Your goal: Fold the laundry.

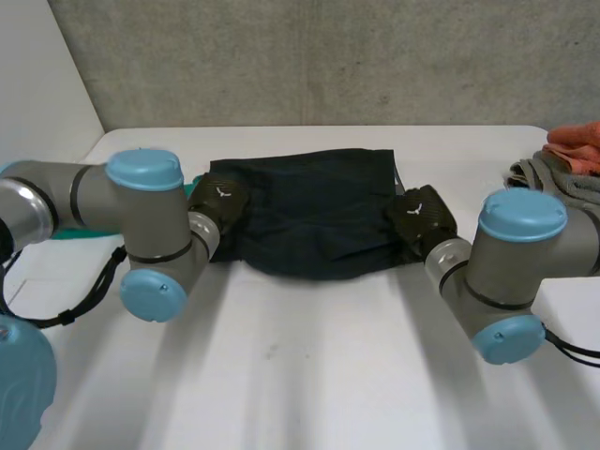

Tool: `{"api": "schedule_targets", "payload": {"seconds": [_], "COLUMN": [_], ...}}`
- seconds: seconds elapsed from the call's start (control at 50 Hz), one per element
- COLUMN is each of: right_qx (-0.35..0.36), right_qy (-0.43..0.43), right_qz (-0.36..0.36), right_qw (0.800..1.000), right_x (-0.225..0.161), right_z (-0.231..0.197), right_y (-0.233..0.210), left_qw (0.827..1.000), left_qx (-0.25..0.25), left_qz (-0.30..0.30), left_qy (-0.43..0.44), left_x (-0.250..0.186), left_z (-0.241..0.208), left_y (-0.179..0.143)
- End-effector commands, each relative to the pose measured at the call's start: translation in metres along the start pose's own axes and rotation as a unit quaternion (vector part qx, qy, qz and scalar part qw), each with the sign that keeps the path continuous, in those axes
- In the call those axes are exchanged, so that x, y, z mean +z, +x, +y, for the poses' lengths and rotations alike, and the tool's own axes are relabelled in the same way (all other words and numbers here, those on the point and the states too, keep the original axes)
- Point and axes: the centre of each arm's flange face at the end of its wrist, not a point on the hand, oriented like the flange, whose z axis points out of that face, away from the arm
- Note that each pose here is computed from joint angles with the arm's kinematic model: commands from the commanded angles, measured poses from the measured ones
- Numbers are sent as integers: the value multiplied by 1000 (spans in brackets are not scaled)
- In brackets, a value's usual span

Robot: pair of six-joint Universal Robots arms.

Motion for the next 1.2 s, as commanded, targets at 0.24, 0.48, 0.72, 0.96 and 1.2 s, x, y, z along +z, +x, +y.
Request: {"api": "schedule_targets", "payload": {"seconds": [0.24,0.48,0.72,0.96,1.2], "right_qx": [-68,-64,36,71,77], "right_qy": [-214,-234,-96,370,270], "right_qz": [-251,-283,-50,311,213], "right_qw": [942,928,993,872,936], "right_x": [-132,-131,-42,-39,-16], "right_z": [-41,-40,-46,-206,-184], "right_y": [47,44,70,186,152], "left_qw": [969,959,999,879,945], "left_qx": [21,36,26,-63,-110], "left_qz": [209,239,23,-219,-129], "left_qy": [-130,-147,-5,420,279], "left_x": [-166,-162,-58,-89,-65], "left_z": [-18,-22,-60,-225,-169], "left_y": [8,13,-46,-184,-146]}}
